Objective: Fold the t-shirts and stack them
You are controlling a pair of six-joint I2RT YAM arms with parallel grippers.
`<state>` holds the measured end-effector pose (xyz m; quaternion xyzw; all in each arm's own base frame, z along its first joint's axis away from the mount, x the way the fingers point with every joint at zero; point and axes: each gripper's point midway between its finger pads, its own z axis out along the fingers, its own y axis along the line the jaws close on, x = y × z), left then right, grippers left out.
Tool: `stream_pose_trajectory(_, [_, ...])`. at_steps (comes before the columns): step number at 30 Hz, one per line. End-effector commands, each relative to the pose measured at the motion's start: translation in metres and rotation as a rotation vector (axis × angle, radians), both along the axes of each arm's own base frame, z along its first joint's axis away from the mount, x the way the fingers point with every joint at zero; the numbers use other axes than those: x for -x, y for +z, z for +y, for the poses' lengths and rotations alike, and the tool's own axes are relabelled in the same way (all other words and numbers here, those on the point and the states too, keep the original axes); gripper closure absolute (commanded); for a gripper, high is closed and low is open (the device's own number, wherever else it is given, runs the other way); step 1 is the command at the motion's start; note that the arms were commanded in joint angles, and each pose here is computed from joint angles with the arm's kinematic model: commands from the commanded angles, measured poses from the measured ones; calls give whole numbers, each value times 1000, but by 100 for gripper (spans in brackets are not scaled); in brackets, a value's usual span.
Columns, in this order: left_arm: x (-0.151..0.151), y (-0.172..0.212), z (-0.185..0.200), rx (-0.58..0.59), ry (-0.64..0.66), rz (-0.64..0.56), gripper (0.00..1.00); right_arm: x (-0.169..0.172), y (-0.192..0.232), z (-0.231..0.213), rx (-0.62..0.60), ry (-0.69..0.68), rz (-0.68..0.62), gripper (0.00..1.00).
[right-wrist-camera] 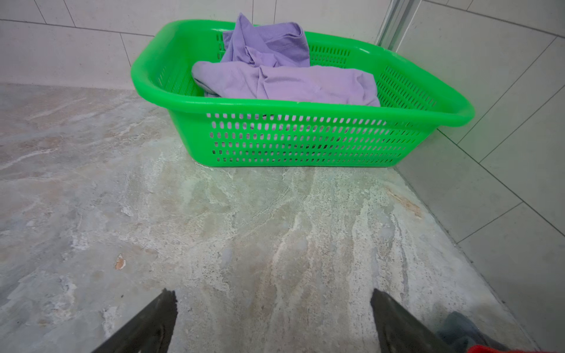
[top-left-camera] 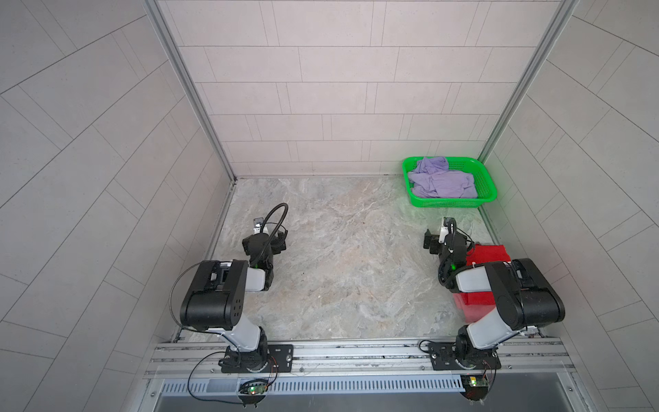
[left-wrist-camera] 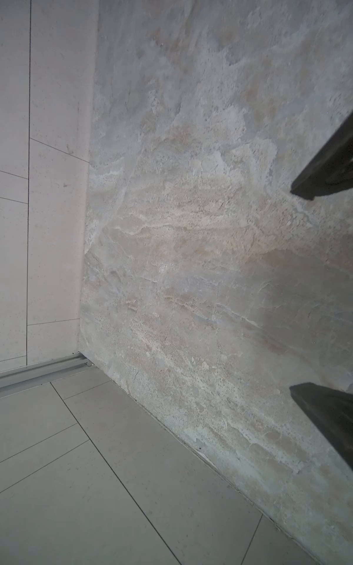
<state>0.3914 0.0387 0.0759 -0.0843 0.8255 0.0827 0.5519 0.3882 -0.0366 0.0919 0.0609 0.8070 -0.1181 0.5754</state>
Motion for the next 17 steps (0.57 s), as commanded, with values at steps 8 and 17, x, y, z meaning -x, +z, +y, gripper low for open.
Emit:
stream_pose_trajectory(8, [-4, 10, -2, -11, -4, -35, 0, -3, 0, 5, 24, 30, 4, 1])
stream_pose_trajectory(17, [-4, 9, -1, -14, -1, -29, 0, -4, -1, 6, 21, 31, 10, 1])
